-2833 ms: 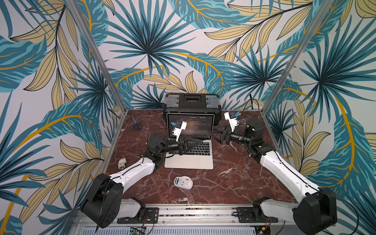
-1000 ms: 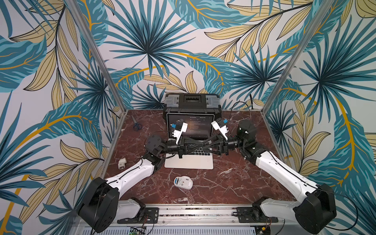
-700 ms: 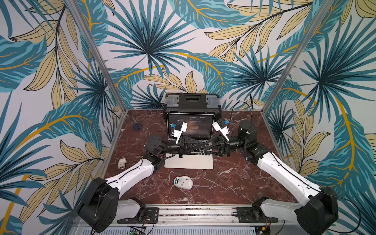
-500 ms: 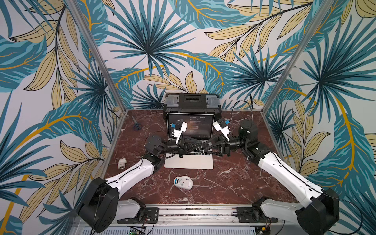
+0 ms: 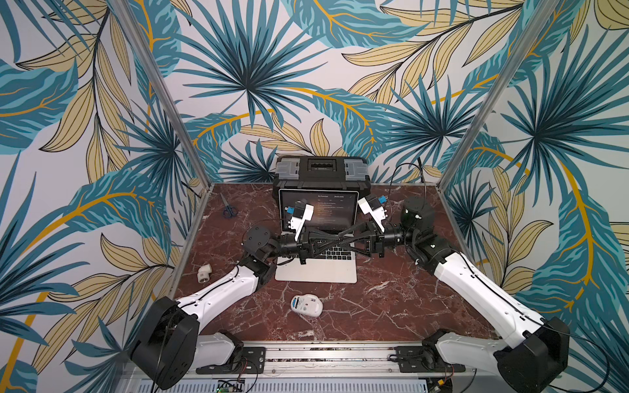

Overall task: Remove the wireless mouse receiver from the laptop
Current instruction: Take out the USB plug from the USB port.

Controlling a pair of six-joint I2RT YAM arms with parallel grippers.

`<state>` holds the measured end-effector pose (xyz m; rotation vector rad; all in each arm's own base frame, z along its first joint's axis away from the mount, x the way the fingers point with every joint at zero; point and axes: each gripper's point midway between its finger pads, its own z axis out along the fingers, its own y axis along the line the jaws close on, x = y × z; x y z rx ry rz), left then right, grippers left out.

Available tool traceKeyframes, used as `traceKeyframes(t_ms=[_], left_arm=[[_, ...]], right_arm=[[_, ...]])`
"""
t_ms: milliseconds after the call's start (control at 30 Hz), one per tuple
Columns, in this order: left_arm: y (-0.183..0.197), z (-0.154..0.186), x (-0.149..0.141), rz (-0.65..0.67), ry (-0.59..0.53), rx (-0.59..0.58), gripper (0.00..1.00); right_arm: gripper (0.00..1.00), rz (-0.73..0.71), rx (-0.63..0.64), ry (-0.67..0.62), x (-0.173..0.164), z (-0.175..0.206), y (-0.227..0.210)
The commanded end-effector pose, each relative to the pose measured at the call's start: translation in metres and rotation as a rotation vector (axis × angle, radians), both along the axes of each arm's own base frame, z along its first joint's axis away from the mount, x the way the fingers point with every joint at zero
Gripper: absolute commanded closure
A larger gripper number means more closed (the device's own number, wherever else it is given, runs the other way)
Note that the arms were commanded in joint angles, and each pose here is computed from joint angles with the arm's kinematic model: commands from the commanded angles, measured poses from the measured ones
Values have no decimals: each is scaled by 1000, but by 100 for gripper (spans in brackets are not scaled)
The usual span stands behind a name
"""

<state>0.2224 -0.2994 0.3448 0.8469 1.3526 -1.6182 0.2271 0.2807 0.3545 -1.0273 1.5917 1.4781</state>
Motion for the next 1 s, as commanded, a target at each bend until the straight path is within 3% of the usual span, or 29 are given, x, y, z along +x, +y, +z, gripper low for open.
traceKeyframes(t_ms=[0,233,433,633,767,867,967], left_arm=[[1,15,-6,-7,-49,-18,100],[2,17,-7,-4,-56,-18,100],[2,17,-7,-3,-58,-18,100],[2,16,-8,-5,-57,-17,100],[3,16,-9,-6,-61,-23,100],[3,16,-9,-7,-58,-22,100],[3,16,-9,-7,-59,-24,100]], right_arm=[[58,4,-8,-4,3,0,2],[52,30,-42,26,-2,-11,1],[62,35,-39,23,-1,-11,2],[63,30,-34,15,-2,-8,1],[52,9,-34,10,-1,-6,-4],[63,11,-30,8,-3,-3,-6],[65,16,-33,17,-2,-6,-6]])
